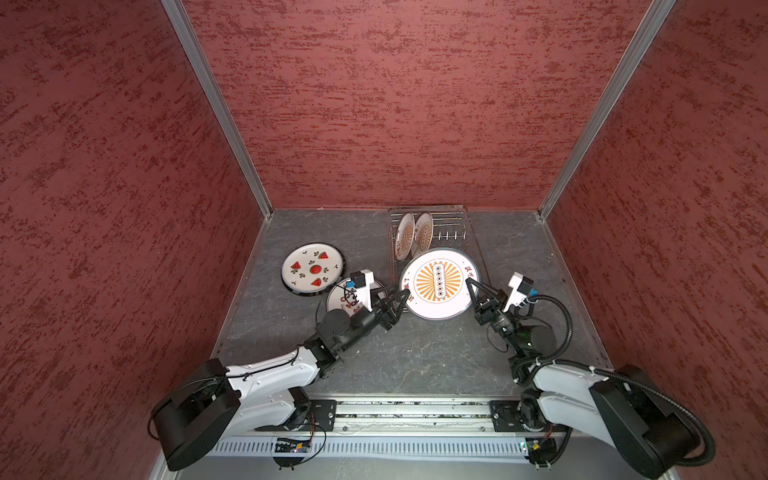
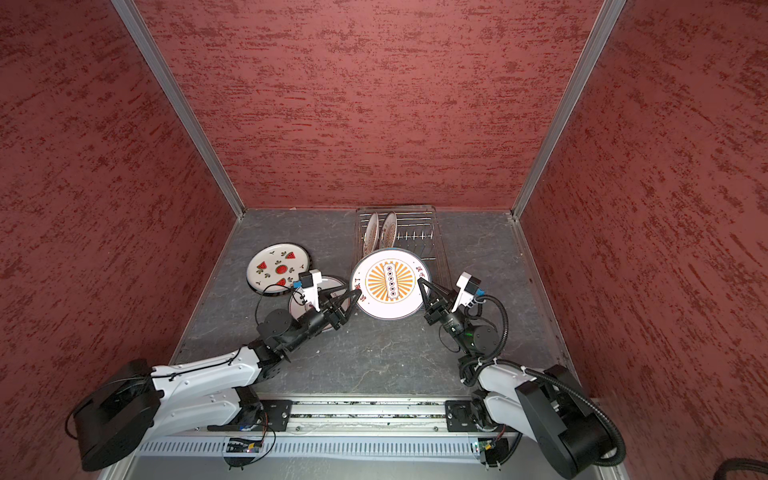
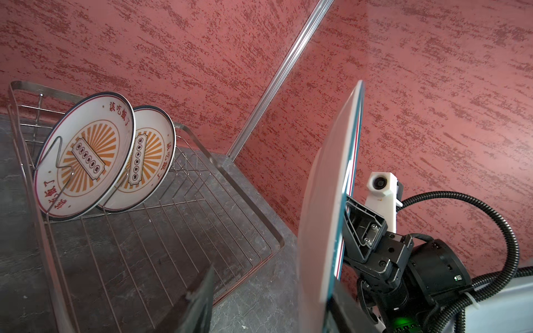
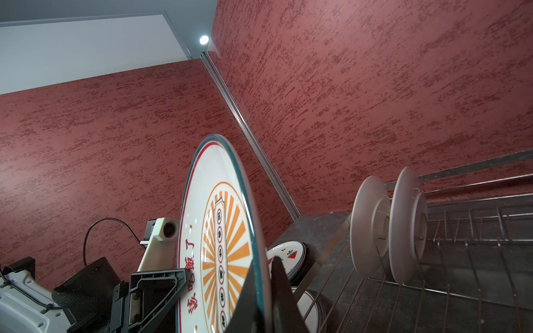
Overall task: Unload the plates from the dish rack
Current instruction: 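Carry the sunburst plate toward the left gripper, which waits open near the stack, then close the left gripper on the plate rim while the right gripper releases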
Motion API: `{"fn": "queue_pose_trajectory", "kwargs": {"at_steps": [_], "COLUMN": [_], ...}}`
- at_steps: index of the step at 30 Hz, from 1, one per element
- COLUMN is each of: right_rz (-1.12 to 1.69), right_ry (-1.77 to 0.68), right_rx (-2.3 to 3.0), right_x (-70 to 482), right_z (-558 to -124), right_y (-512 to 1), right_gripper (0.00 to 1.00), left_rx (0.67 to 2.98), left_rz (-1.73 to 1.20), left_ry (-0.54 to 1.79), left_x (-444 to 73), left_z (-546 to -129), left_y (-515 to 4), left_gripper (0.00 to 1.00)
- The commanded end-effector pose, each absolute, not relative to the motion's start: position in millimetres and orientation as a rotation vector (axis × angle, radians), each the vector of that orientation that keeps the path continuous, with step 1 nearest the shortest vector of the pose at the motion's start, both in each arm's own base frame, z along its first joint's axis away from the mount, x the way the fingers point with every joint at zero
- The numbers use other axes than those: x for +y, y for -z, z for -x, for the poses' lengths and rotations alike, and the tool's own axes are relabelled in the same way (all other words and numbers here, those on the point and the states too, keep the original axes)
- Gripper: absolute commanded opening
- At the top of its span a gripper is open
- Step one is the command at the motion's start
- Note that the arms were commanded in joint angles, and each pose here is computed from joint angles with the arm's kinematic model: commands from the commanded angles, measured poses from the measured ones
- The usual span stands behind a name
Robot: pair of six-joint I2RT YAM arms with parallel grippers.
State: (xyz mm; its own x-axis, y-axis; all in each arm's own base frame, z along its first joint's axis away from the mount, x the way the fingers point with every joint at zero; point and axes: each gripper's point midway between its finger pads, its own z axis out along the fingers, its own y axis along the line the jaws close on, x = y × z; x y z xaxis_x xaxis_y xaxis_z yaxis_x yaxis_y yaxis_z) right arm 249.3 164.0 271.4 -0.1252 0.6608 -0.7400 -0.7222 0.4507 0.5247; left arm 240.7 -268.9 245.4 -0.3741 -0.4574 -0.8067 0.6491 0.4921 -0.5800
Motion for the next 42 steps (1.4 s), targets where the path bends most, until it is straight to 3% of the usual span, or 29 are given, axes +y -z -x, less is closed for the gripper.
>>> {"fn": "queue_pose_trajectory", "kwargs": {"at_steps": [1, 19, 26, 31, 32, 34, 35, 42], "right_rz": [0.072, 0.075, 0.108, 0.143, 0.155, 0.103, 0.067, 0.024], "right_ry": [-1.149, -1.072, -1.084, -1.092, -1.092, -1.090, -1.087, -1.059], "right_rx": [1.065, 1.087, 1.095, 1.114, 1.116, 1.139, 1.154, 1.125], "right_x": [155, 162, 167, 173, 174, 171, 168, 156], "right_z": [-236, -239, -236, -235, -234, -241, -246, -242], "right_y": [-300, -294, -293, -292, -293, -291, -289, -291], "right_gripper": [0.00, 0.00, 0.00, 0.21, 0.35, 0.93, 0.99, 0.99], "left_rx": [1.582, 1.625, 1.602, 1.577, 1.570, 1.567, 1.567, 1.541], "left_rz": [-0.166, -0.221, -0.223, -0.204, -0.197, -0.167, -0.151, -0.087], "left_ry": [1.159, 1.199, 1.240, 1.260, 1.267, 1.275, 1.273, 1.279], "left_x": [-272, -284, -284, -281, -280, -276, -274, -260], "left_z": [-244, -240, -236, -235, -234, -236, -238, -242], "left_y": [-251, -249, -253, -256, -256, -257, -257, -257], "left_gripper": [0.49, 0.00, 0.00, 0.00, 0.00, 0.00, 0.00, 0.00]}}
